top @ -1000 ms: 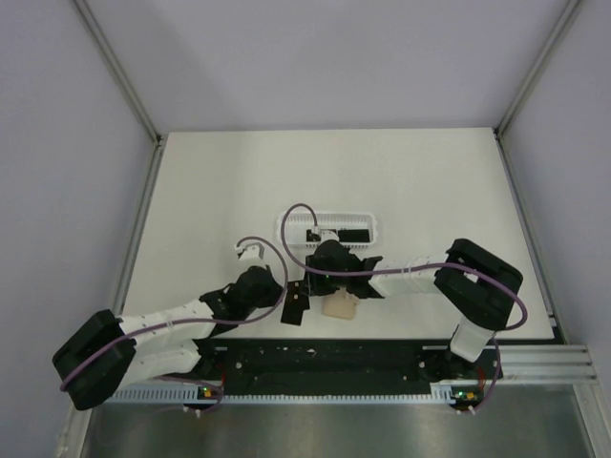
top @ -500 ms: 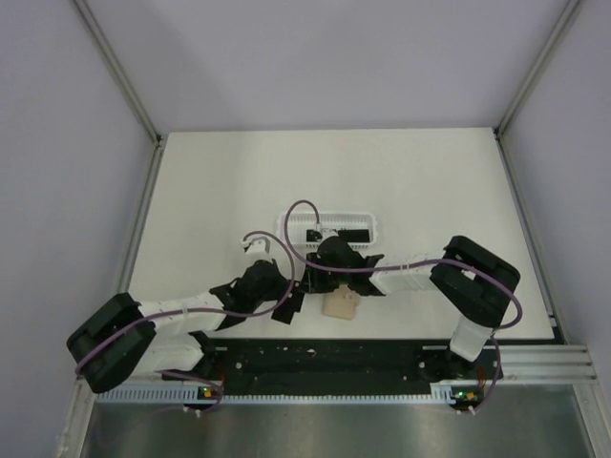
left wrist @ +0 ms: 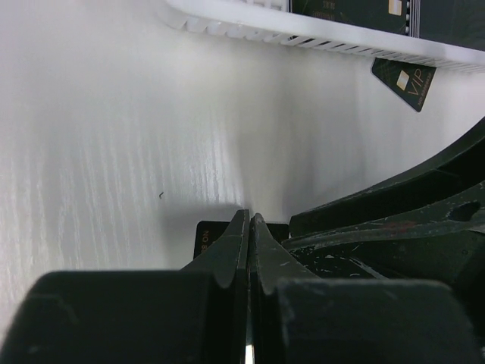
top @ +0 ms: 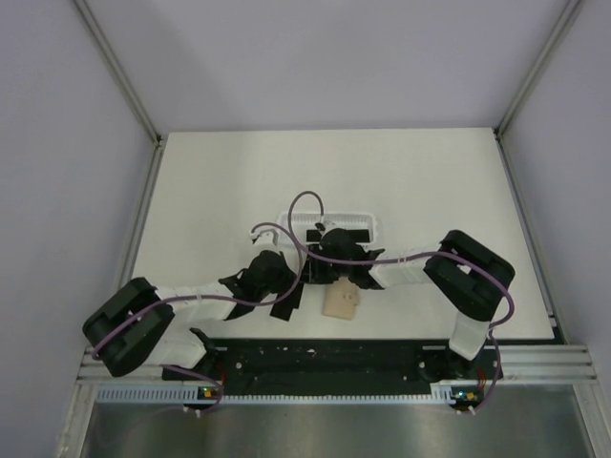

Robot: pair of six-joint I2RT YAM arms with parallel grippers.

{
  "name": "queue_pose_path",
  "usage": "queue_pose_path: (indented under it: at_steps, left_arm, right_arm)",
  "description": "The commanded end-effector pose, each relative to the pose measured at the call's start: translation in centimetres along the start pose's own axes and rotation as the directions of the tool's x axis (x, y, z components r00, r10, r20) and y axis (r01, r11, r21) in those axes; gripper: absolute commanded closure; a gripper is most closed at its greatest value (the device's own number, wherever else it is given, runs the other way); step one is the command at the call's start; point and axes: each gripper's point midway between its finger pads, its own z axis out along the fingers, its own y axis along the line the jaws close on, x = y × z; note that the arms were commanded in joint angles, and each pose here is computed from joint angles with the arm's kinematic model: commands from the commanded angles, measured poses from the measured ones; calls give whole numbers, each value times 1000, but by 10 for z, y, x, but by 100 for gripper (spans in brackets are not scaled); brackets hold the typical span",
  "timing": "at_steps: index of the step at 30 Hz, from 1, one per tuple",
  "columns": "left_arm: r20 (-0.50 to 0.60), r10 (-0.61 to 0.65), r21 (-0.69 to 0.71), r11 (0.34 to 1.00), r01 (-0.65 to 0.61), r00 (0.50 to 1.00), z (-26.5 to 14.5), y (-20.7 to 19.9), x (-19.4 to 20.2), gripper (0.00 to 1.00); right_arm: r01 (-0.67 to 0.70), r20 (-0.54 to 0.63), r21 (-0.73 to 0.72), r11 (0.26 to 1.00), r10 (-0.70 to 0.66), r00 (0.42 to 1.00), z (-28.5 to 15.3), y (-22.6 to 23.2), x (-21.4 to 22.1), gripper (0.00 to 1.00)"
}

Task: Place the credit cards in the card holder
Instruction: Move the credit card to the corner of the board.

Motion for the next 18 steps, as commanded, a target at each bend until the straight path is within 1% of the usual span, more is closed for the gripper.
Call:
queue_pose_path:
  at_steps: [1, 3, 5, 9, 14, 18]
  left_arm:
    - [6, 12, 25, 1000, -12, 1000, 7, -10, -10, 100]
    - [19, 11, 15, 1000, -11, 1000, 5, -7, -15, 100]
    - [53, 12, 2, 1000, -13, 999, -3, -4, -24, 100]
    - [91, 26, -37, 999, -23, 995, -17, 8, -32, 100]
    - [85, 17, -81, 997, -10, 996, -28, 25, -25, 100]
    - [56, 10, -131, 991, -2, 998, -33, 41, -13, 100]
  right_arm:
    - [15, 18, 60, 998, -16, 1000, 7, -18, -11, 70]
    - [18, 37, 72, 997, -21, 999, 3, -21, -15, 70]
    - [25, 58, 78, 997, -29, 998, -4, -20, -19, 70]
    - [46, 63, 101, 994, -52, 997, -15, -24, -19, 70]
    - [51, 69, 106, 993, -59, 996, -27, -25, -17, 70]
    - [43, 81, 104, 994, -51, 995, -34, -25, -17, 70]
